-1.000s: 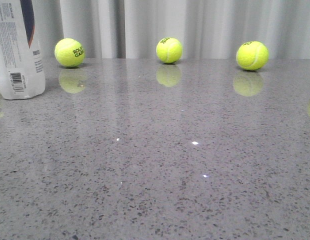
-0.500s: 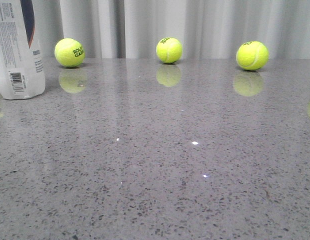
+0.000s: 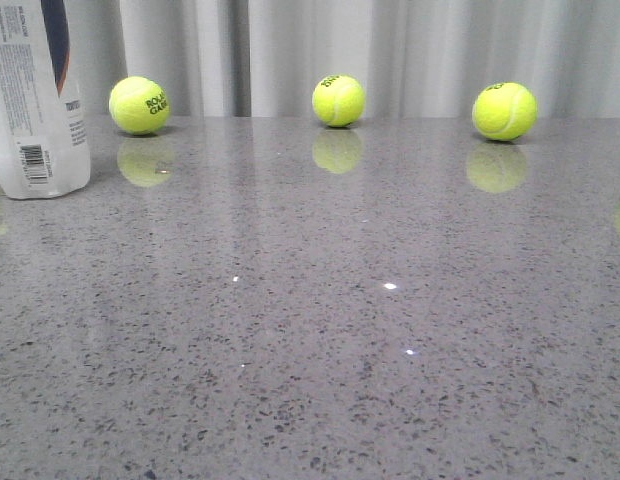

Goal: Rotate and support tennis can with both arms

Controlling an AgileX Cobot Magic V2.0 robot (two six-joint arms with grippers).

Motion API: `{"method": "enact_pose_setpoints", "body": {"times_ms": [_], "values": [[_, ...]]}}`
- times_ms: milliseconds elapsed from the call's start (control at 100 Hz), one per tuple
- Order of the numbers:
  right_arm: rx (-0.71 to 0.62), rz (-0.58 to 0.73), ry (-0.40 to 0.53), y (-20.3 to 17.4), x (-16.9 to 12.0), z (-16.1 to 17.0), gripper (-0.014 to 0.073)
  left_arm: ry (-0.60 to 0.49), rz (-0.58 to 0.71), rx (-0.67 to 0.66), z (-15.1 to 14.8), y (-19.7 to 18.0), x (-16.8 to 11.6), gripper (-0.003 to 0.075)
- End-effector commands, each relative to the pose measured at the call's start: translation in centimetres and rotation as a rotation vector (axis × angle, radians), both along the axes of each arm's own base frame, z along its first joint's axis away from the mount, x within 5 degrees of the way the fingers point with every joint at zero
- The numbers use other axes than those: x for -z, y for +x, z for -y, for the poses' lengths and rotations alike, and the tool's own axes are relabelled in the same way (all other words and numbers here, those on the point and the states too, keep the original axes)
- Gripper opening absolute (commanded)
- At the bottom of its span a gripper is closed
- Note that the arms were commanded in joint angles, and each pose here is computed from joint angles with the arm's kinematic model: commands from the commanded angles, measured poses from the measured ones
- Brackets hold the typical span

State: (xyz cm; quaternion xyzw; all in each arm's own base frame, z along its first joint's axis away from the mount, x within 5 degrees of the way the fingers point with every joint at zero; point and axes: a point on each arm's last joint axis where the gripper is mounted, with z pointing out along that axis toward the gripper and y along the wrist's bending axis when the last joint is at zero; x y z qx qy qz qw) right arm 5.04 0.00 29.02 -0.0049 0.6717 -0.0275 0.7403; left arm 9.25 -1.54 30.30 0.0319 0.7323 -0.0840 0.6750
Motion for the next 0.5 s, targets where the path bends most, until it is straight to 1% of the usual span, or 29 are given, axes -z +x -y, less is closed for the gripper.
{"method": "enact_pose_setpoints", "body": {"times_ms": [0, 160, 340, 490], "values": [[0.017, 0.087, 0.006, -0.16, -1.41, 0.14, -0.0068, -0.023, 0.094, -0.033, -0.30, 0.01, -1.55, -0.0021], [0.017, 0.087, 0.006, -0.16, -1.41, 0.14, -0.0068, -0.018, 0.099, -0.025, -0.22, 0.00, -1.59, -0.0021], [0.017, 0.087, 0.006, -0.16, -1.41, 0.14, -0.0068, 0.107, 0.114, 0.004, 0.01, -0.04, -1.53, -0.0021], [0.017, 0.087, 0.006, -0.16, -1.41, 0.14, -0.0068, 0.100, 0.120, -0.011, -0.16, -0.34, -1.41, -0.0021]]}}
